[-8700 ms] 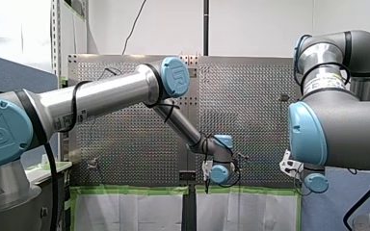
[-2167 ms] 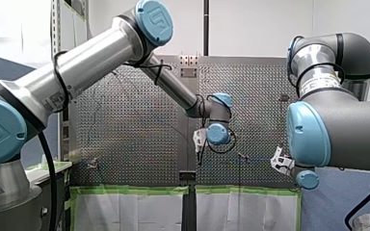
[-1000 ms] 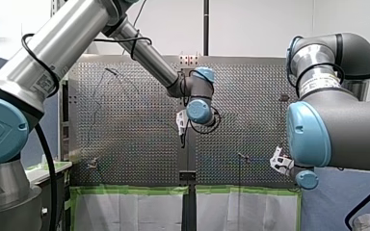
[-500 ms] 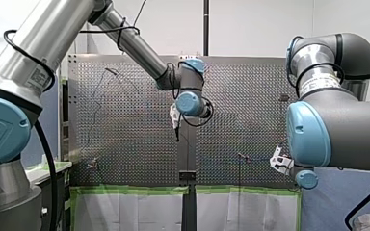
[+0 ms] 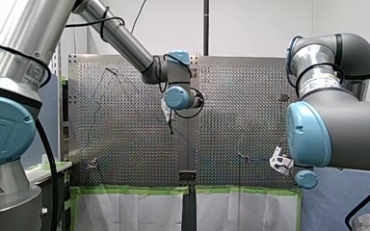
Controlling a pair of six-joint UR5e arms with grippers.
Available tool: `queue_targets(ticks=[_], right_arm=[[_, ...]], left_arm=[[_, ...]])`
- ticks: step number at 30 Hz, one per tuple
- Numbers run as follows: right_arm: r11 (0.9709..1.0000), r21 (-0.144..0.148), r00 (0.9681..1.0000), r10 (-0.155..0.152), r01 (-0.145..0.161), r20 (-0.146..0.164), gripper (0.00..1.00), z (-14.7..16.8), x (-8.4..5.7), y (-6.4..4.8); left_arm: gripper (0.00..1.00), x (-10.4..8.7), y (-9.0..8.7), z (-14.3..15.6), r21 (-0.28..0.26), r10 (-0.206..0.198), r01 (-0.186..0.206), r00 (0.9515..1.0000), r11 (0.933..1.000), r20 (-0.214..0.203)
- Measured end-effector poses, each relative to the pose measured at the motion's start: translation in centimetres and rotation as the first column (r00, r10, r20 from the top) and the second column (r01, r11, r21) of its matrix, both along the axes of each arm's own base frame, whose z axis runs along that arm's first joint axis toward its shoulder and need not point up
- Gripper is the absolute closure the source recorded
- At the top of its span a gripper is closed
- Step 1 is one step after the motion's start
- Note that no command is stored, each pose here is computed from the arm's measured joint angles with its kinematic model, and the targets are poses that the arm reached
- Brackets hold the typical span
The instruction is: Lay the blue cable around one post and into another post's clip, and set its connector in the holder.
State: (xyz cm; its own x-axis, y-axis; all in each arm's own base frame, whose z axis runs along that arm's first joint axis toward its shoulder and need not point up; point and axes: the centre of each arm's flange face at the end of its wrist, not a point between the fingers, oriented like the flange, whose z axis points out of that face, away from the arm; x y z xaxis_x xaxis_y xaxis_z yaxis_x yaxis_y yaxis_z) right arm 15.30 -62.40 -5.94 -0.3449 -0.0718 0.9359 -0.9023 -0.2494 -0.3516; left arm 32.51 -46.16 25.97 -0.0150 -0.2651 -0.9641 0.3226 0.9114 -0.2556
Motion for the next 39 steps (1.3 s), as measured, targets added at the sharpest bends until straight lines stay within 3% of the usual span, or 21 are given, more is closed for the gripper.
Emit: queue_targets(ticks=[8,14,26,39], right_arm=[[1.0,-0.001,1.0,0.005,-0.005,0.0,1.0,0.0,0.3,0.1],[1.0,-0.001,1.0,0.008,-0.008,-0.005,1.0,0.0,0.4,0.1],[0.9999,-0.004,0.9999,0.01,-0.01,-0.007,1.0,0.1,0.5,0.0],[0.9999,-0.003,0.9999,0.01,-0.01,-0.007,1.0,0.1,0.7,0.0]], left_arm=[[0.01,-0.4,3.1,1.9,-0.066,0.04,-0.036,0.9974,0.9972,0.059],[0.01,-0.9,4.7,2.3,-0.101,0.047,-0.038,0.9949,0.9942,0.089],[0.01,-2.2,6.5,-4.6,-0.051,0.05,-0.048,0.998,0.9975,0.039],[0.01,-4.1,8.8,-7.7,-0.046,0.065,-0.063,0.9973,0.997,0.036]])
